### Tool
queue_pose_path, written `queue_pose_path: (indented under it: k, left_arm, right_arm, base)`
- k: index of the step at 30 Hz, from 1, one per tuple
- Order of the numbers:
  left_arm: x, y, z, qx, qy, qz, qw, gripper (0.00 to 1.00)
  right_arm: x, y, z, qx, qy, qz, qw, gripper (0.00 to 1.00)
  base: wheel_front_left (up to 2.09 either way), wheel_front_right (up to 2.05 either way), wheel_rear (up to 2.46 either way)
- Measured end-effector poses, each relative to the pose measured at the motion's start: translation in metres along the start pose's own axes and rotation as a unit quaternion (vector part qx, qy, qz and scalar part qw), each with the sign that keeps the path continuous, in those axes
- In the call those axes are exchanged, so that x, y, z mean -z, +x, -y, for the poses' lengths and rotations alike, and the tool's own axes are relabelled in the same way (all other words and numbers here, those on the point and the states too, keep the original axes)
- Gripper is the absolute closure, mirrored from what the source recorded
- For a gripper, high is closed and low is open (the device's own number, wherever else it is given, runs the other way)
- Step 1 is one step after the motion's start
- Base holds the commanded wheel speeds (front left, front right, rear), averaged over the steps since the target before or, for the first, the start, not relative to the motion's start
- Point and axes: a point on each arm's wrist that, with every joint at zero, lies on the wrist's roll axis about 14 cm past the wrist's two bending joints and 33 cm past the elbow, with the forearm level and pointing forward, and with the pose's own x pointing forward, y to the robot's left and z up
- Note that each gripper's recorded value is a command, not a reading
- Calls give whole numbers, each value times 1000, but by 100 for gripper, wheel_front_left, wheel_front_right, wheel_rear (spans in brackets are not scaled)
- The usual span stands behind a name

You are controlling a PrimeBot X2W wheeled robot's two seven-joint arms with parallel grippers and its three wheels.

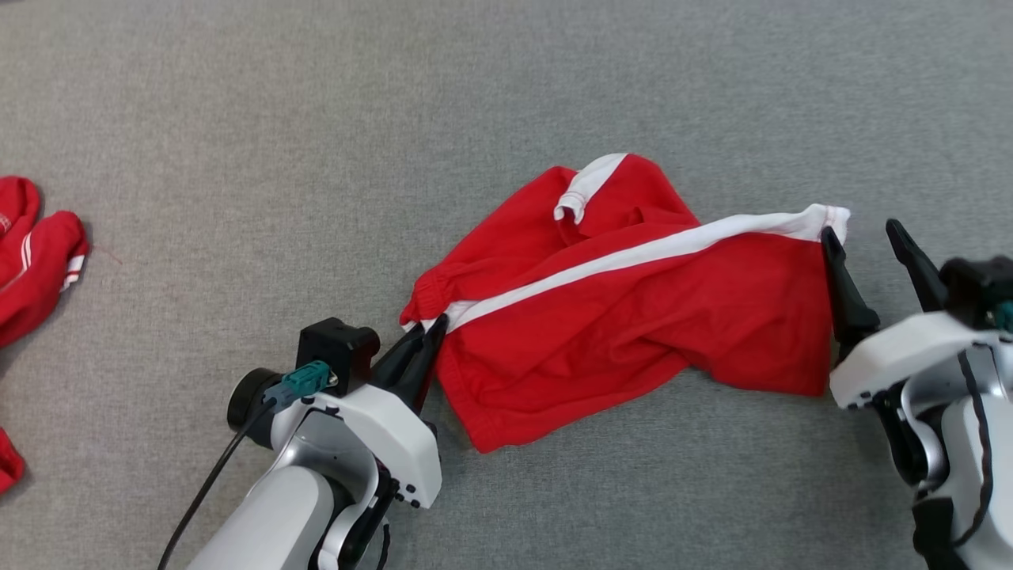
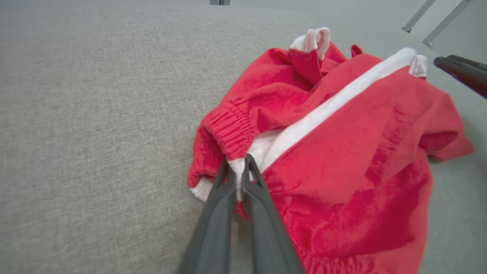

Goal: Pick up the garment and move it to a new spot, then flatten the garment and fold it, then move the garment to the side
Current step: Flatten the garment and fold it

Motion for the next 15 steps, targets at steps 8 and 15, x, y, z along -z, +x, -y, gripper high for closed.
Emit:
queue_pose_path:
  k: [8,15]
  left_arm:
    - [7,11,-6,1,-2,-5,1000,100]
    - [3,15,-8,0,4,7,1000,100]
  right_arm:
    - [29,31,-9,-39,-13,-82,996,56]
    - [33,38,-10,-55,-9,-107,993,100]
  base:
    - [0,0,0]
    - [0,0,0]
